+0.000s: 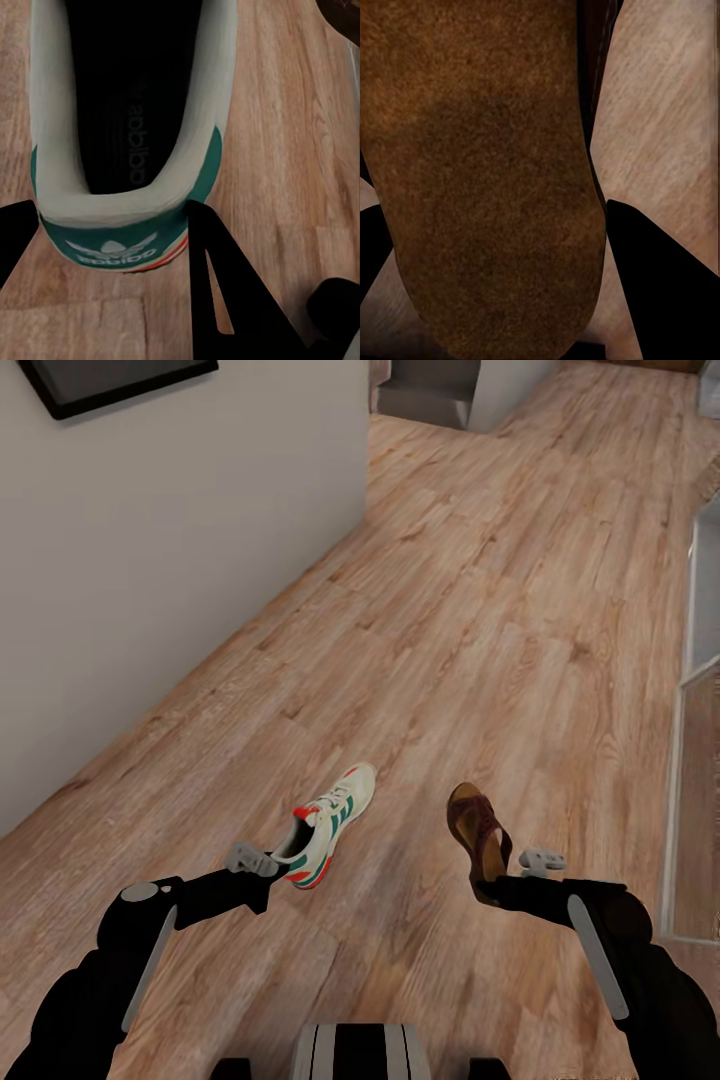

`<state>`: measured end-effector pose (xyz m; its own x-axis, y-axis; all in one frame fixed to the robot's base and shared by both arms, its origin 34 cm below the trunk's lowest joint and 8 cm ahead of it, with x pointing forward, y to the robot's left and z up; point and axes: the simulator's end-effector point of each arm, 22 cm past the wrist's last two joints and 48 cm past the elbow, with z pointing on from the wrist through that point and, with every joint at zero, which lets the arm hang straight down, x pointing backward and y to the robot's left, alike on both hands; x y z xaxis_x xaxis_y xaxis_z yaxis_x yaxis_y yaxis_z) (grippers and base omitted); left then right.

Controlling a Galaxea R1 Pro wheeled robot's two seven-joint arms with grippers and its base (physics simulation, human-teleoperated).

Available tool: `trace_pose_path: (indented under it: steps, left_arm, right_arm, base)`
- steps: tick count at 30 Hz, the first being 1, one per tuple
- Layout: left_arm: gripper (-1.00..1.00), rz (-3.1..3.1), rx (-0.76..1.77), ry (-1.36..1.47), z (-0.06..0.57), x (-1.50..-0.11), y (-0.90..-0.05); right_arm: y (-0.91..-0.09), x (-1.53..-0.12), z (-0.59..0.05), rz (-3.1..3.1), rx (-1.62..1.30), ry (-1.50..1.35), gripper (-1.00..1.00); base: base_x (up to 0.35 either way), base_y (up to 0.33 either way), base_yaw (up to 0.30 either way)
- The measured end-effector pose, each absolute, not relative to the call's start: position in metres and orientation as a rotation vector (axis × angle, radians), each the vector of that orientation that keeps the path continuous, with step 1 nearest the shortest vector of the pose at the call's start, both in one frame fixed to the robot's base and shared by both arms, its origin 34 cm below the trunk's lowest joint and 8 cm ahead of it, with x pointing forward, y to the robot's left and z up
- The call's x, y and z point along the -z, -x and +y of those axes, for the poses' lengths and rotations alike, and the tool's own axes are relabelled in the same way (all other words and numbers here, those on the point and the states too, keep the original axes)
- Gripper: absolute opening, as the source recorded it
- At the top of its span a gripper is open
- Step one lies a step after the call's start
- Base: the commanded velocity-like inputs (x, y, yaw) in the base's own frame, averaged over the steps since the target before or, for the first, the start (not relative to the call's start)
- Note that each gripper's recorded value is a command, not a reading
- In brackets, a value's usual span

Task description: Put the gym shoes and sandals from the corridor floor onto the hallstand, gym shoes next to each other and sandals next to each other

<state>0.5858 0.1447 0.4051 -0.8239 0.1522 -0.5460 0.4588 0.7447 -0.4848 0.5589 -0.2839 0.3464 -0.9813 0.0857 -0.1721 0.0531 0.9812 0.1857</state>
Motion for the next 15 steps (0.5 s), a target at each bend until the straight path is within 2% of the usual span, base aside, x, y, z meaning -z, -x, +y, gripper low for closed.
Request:
trace_pose_path:
  steps: [10, 15]
  left_arm:
    - [-1.0, 2.452, 0.848, -0.463, 0.1465, -0.4113, -0.5894]
    - [-1.0, 2.446, 0.843, -0.465, 0.1468, -0.4149, -0.591]
  right_arm:
    - [-0.5616, -0.3514, -0.2845, 2.939, -0.256, -0.094, -1.0]
    - [-0.5638, -0.3552, -0.2843, 2.931, -0.257, -0.092, -1.0]
  base:
    - [0.01, 0.0, -0.129]
    - [0.211, 0.0, -0.119]
